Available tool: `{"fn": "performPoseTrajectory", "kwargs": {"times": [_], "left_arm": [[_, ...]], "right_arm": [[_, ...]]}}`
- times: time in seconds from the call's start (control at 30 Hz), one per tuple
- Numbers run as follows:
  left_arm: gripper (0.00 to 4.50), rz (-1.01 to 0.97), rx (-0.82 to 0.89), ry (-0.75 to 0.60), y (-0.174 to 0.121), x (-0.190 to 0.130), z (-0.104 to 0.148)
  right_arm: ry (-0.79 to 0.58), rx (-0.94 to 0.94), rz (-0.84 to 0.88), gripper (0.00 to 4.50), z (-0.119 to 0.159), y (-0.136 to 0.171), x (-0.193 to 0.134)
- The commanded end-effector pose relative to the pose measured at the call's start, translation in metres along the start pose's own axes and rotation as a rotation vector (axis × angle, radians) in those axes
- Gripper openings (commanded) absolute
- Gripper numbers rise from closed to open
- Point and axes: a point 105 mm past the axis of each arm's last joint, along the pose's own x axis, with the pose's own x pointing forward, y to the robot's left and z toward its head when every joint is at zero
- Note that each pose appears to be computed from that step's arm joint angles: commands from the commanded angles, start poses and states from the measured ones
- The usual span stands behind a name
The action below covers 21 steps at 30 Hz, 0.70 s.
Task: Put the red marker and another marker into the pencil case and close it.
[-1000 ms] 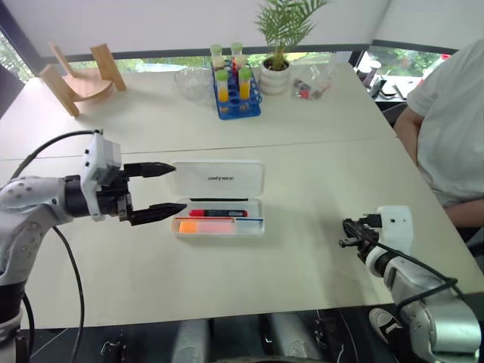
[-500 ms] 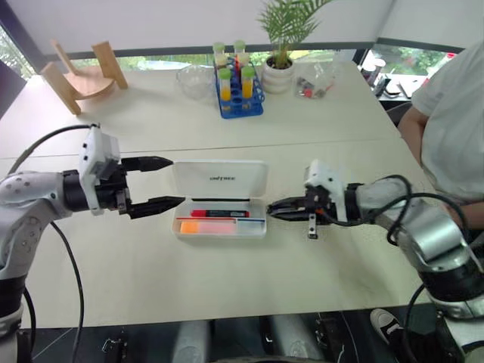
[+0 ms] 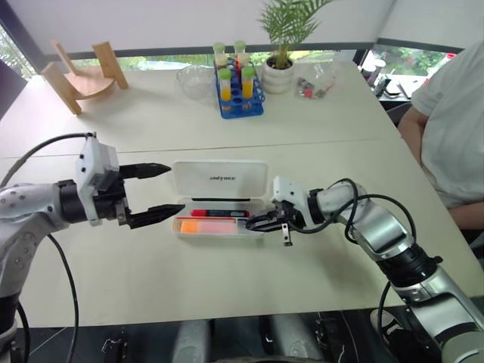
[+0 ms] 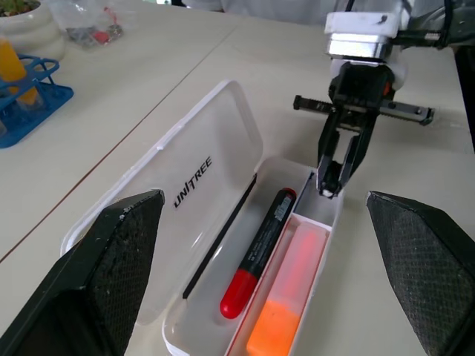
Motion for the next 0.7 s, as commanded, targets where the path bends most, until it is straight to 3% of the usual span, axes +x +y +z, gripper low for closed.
{"fn": "performPoseTrajectory", "kwargs": {"times": [0.03, 0.07, 0.27, 0.37, 0.5, 0.7], "left_arm": [[4.50, 0.015, 0.041, -0.019, -0.002, -0.004, 0.011], [4.50, 0.016, 0.040, -0.020, -0.002, -0.004, 0.011], [4.50, 0.027, 0.033, -0.018, -0.002, -0.004, 0.009], [4.50, 0.039, 0.028, -0.020, 0.003, -0.004, 0.009], [4.50, 0.074, 0.025, -0.043, 0.018, -0.007, 0.011], [4.50, 0.166, -0.020, -0.056, 0.065, -0.011, 0.011]], "right_arm": [[-0.007, -0.048, 0.005, 0.03, 0.007, -0.003, 0.002], [-0.003, -0.049, 0.006, 0.03, 0.006, -0.003, 0.003], [-0.027, -0.049, 0.011, 2.74, 0.015, -0.003, 0.001], [-0.052, -0.049, 0.009, 4.38, 0.026, -0.004, -0.008], [-0.100, -0.048, -0.028, 4.45, 0.049, -0.009, -0.026], [-0.184, -0.035, -0.099, 4.45, 0.079, -0.012, -0.055]]}}
